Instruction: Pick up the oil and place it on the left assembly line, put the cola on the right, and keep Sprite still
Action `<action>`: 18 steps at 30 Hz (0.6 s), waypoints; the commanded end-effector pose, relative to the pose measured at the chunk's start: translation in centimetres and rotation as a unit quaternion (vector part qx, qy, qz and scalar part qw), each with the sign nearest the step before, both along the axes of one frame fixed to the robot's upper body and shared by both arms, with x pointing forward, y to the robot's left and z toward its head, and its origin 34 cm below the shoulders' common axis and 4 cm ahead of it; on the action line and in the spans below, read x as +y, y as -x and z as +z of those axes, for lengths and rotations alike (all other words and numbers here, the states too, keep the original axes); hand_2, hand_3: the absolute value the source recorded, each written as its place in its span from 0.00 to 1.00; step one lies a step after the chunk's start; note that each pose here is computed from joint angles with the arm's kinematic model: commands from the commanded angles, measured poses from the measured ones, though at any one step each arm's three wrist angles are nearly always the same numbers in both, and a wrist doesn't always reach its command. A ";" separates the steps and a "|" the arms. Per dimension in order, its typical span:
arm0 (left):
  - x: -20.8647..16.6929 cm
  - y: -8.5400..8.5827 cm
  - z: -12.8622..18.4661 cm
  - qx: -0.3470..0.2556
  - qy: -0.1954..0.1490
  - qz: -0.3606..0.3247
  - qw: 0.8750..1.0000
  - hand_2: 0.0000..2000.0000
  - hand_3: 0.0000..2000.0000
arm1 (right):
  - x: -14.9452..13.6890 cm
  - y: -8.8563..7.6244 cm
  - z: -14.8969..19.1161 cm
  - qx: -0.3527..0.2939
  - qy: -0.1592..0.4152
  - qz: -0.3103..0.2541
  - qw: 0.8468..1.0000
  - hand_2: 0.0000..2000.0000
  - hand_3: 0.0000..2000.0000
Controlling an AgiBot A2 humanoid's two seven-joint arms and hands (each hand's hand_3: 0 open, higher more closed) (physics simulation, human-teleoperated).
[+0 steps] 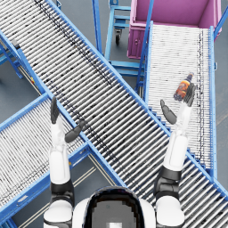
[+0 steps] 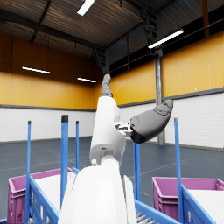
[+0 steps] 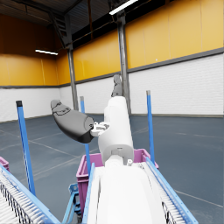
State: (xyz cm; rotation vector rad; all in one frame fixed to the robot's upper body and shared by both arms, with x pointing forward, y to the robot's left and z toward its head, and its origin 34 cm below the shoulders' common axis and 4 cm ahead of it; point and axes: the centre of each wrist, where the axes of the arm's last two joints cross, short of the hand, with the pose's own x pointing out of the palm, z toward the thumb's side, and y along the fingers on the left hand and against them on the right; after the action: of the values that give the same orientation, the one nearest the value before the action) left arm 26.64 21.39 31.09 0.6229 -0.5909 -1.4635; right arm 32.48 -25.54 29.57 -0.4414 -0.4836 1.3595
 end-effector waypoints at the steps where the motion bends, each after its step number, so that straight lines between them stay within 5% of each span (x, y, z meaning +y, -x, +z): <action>1: 0.8 -0.2 0.6 -0.008 0.007 0.014 1.000 0.00 0.00 | 1.9 1.4 0.3 -0.021 0.024 0.025 0.999 0.00 0.00; 8: 0.7 -0.8 0.4 0.001 0.007 0.012 1.000 0.00 0.00 | 3.5 3.2 -1.3 -0.013 0.038 0.049 0.998 0.00 0.00; 18: 0.3 -0.6 -1.5 0.042 0.014 -0.017 0.999 0.00 0.00 | 3.7 3.6 -2.8 0.018 0.034 0.086 0.996 0.00 0.00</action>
State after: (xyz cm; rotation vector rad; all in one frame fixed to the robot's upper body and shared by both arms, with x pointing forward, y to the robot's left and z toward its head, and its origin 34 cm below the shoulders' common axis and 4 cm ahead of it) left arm 27.16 21.63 29.34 0.5123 -0.5531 -1.5172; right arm 28.76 -21.79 26.64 -0.4278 -0.4526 1.5692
